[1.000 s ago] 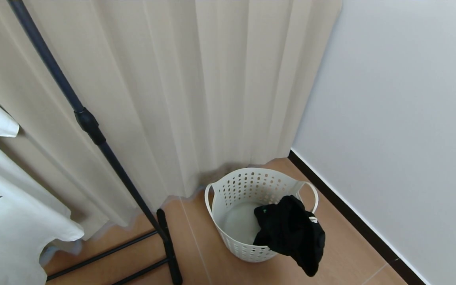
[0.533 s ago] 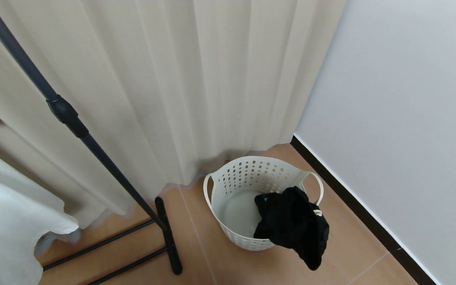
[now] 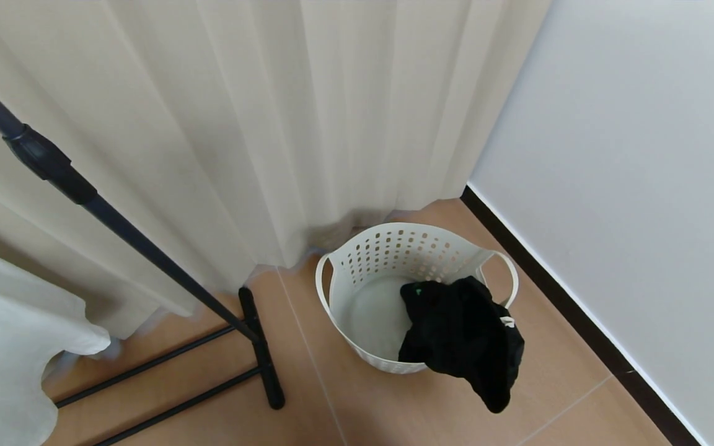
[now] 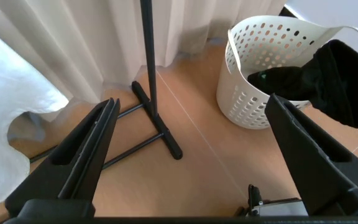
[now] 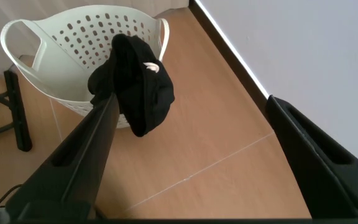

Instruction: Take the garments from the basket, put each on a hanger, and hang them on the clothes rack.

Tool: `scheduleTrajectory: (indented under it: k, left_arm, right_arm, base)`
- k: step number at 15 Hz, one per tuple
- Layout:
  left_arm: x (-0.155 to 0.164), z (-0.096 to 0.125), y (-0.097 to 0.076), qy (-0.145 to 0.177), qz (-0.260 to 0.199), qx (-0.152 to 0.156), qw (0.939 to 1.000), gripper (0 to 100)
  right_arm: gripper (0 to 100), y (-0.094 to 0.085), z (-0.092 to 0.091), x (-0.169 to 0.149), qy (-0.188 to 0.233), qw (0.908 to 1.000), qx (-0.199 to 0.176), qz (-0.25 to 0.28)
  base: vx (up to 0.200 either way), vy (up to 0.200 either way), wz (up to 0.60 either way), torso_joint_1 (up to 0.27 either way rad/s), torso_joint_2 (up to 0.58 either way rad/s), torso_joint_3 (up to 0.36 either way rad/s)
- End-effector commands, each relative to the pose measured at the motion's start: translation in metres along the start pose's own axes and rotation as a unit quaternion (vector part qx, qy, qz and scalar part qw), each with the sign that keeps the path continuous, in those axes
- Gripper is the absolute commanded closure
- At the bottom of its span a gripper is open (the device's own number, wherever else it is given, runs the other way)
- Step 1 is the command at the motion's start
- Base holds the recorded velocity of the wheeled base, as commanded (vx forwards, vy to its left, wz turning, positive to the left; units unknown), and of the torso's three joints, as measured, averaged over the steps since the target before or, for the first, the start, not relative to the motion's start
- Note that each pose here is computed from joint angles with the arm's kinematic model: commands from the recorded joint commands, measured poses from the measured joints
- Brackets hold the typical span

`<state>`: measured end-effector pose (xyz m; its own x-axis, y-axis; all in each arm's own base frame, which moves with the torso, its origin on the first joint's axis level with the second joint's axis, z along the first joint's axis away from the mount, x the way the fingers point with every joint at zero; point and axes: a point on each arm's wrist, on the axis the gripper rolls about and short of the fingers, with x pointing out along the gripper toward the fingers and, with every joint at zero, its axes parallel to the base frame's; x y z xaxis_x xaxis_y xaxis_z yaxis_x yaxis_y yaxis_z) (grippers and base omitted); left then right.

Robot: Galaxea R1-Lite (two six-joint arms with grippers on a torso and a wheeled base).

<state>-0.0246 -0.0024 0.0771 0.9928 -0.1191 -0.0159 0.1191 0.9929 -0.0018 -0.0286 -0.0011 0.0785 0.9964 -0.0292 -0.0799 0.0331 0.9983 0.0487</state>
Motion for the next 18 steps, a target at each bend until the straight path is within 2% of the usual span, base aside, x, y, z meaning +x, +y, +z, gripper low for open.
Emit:
scheduleTrajectory:
  k: [1,7,9,12,14,18]
  left_arm:
    - [0.0,0.0,0.0,0.0,0.0,0.0,1.0,0]
    - [0.0,0.0,0.0,0.001,0.001,-0.001,1.0,0]
    - [0.0,0.0,0.0,0.001,0.002,0.001,1.0,0]
    - [0.0,0.0,0.0,0.001,0.003,0.001,1.0,0]
    - [0.0,0.0,0.0,0.001,0.003,0.001,1.0,0]
    - [0.0,0.0,0.0,0.001,0.002,0.001,1.0,0]
  right_arm:
    - [0,0.0,0.0,0.0,0.001,1.0,-0.001,0.001]
    - [0,0.001,0.0,0.001,0.009,0.9998,-0.007,0.016]
    - [0,0.0,0.004,0.01,0.064,0.9963,-0.012,0.055]
    - [0,0.005,0.023,0.033,0.106,0.9884,-0.023,0.106]
    - [0,0.01,0.035,0.05,0.139,0.9826,-0.032,0.119]
    - [0,0.03,0.076,0.093,0.176,0.9633,-0.096,0.179]
  base:
    - [0.0,0.0,0.0,0.002,0.0,-0.207]
    - [0.0,0.0,0.0,0.002,0.0,-0.154]
    - [0.0,0.0,0.0,0.0,0.0,0.0]
    - [0.0,0.0,0.0,0.0,0.0,0.0]
    - [0.0,0.0,0.0,0.0,0.0,0.0]
    - [0.0,0.0,0.0,0.0,0.0,0.0]
